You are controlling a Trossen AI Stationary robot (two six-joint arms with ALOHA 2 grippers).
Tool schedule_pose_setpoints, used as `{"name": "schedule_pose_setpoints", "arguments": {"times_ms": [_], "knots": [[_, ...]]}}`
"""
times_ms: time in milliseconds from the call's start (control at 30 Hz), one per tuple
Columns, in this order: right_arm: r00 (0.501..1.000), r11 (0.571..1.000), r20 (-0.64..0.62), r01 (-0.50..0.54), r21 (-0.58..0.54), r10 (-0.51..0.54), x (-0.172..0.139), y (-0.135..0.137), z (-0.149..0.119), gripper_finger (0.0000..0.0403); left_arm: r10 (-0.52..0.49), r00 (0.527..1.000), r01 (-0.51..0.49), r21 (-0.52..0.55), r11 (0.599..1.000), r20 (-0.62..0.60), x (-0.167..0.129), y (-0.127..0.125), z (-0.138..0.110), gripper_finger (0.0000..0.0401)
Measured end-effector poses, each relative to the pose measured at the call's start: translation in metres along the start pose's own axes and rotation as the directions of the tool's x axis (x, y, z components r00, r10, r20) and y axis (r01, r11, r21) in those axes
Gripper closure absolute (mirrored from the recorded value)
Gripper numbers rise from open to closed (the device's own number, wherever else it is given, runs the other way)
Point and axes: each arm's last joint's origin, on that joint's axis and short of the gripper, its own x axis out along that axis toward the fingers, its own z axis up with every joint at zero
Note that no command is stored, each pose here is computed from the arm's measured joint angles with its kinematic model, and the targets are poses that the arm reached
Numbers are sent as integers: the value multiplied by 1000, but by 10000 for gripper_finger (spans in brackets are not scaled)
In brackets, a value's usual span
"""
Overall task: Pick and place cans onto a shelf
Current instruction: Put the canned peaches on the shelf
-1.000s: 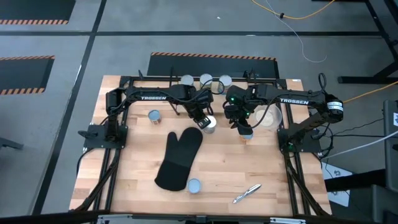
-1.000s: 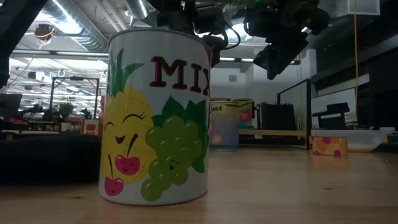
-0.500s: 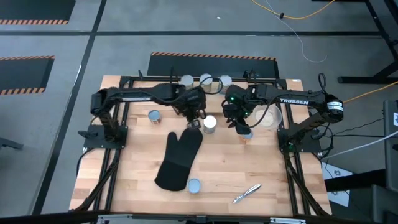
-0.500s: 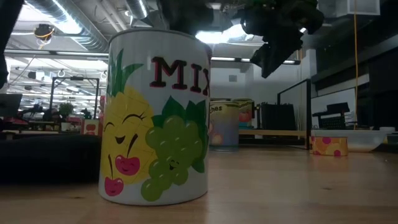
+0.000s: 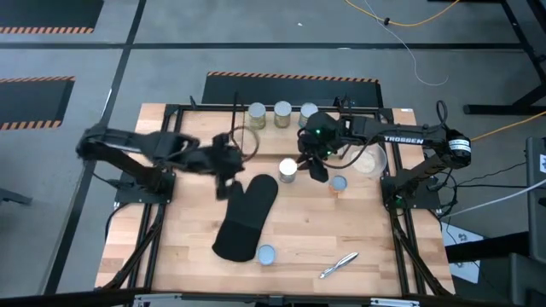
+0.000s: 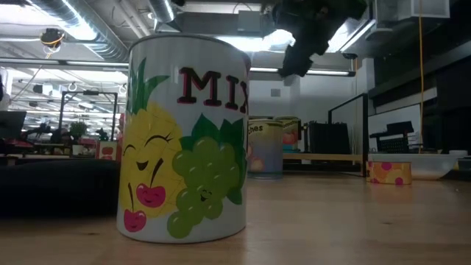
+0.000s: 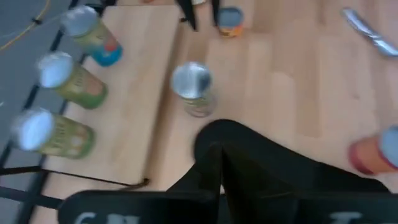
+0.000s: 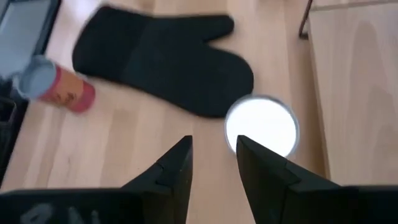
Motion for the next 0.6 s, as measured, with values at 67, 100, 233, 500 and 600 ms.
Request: {"name": "schedule_pose_setpoints", "arguments": {"times_ms": [67, 100, 233, 500, 600], "knots": [[999, 1000, 41, -4, 13, 3, 1, 3, 5, 274, -35, 999, 35, -7, 999, 21, 1, -9, -20, 392], [998, 1000, 57, -8, 23, 7, 2, 5, 7, 274, -54, 998, 54, -6, 999, 40, 4, -13, -29, 391], [991, 999, 128, -31, 29, 27, 5, 15, 15, 274, -116, 989, 114, 21, 993, 91, 21, -28, -67, 396], [974, 994, 209, 76, 73, -90, 12, 35, 25, 274, -158, 974, 157, 20, 987, 162, 61, -40, -117, 393], [964, 984, 209, 142, 106, -162, 14, 41, 25, 274, -161, 969, 161, 13, 987, 185, 71, -41, -128, 389]]}}
